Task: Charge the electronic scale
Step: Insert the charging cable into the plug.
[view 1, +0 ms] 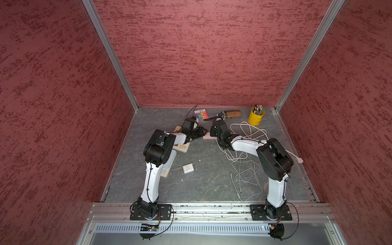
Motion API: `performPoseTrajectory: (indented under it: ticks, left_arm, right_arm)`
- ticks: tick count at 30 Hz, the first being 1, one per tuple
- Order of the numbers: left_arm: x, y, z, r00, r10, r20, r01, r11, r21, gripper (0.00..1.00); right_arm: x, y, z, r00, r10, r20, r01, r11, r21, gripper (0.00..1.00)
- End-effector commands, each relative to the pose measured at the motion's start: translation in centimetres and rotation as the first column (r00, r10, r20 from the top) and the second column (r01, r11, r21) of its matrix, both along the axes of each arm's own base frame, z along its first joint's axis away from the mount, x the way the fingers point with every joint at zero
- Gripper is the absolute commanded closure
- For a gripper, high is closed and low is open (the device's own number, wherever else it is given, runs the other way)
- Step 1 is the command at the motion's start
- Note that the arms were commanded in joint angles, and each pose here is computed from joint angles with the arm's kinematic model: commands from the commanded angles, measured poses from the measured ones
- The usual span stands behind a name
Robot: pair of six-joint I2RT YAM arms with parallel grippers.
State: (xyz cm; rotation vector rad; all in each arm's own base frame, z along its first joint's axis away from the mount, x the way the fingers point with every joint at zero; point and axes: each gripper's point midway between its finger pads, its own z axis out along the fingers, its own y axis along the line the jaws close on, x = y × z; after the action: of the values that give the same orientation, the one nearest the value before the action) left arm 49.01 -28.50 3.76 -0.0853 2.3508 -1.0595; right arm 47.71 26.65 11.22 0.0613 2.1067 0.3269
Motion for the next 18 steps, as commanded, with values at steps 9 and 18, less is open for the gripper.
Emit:
performPoseTrajectory:
  ticks: [9, 18]
  left_arm:
    - [-3.7, -2.9, -0.3, 0.987, -0.139, -0.078, 0.133, 0.988, -0.083, 0.60]
    - [-3.7, -2.9, -0.2, 0.988, -0.135, -0.077, 0.130, 0.989, -0.067, 0.61]
  right_arm:
    - [-6.9, 0.8, -10.2, 0.948, 0.083, -0.307, -0.102, 0.994, -0.047, 1.00]
    - [-7.9, 1.2, -13.0, 0.932, 0.091, -0.351, -0.134, 0.986, -0.102, 1.00]
